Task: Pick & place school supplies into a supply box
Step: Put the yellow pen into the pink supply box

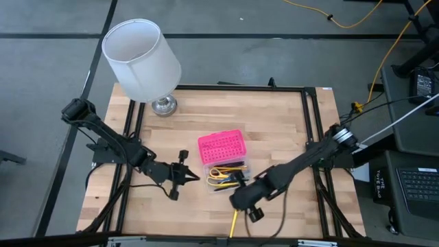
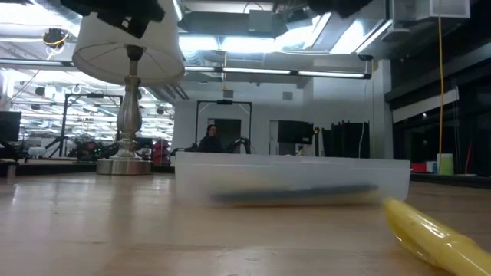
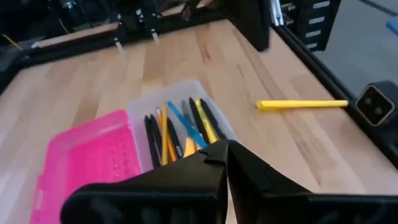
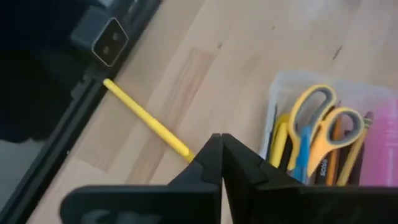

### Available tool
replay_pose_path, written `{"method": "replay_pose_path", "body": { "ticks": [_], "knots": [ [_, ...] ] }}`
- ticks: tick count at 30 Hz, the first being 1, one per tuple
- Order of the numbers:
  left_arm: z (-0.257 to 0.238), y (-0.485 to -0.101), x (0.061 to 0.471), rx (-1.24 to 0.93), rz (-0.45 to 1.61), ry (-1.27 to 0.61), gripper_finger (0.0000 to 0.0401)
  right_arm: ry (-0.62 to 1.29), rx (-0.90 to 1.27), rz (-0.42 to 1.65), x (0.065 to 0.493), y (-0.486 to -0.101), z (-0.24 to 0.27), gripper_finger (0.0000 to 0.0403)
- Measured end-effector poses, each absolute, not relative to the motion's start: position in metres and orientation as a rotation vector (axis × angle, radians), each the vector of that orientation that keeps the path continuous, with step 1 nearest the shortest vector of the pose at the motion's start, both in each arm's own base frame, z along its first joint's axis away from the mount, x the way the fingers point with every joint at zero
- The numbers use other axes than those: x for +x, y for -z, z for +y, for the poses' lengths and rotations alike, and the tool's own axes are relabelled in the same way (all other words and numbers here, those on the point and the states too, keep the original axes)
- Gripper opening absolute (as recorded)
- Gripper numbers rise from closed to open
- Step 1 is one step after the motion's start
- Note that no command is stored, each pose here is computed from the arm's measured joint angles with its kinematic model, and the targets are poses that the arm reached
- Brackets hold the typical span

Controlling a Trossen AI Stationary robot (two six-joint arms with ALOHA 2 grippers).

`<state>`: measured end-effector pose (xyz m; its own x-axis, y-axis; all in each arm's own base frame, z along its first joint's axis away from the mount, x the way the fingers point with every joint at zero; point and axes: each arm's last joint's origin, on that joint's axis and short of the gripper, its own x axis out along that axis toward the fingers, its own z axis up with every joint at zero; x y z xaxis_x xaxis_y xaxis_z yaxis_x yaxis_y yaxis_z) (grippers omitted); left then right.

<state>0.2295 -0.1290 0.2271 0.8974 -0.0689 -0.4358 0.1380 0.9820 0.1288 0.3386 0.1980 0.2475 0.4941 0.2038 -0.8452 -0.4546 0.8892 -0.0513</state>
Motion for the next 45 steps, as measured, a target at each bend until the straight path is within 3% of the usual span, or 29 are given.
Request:
{"method": "replay_pose_path", "body": {
  "ticks": [11,27,35,45],
  "knots": [
    [-0.13,-0.228,0.23,0.134,0.435,0.133,0.0006,-0.383,-0.364,1.236,0.369,-0.243,0.227,0.0013],
    [-0.13,-0.228,0.23,0.134,0.437,0.135,0.0006,-0.467,-0.529,1.222,0.373,-0.223,0.242,0.0089],
    [-0.129,-0.228,0.23,0.157,0.436,0.138,0.0006,-0.533,-0.497,1.222,0.374,-0.21,0.244,0.0137],
    [-0.129,-0.228,0.23,0.16,0.436,0.137,0.0006,-0.608,-0.558,1.233,0.366,-0.175,0.243,0.0143]
  ]
}}
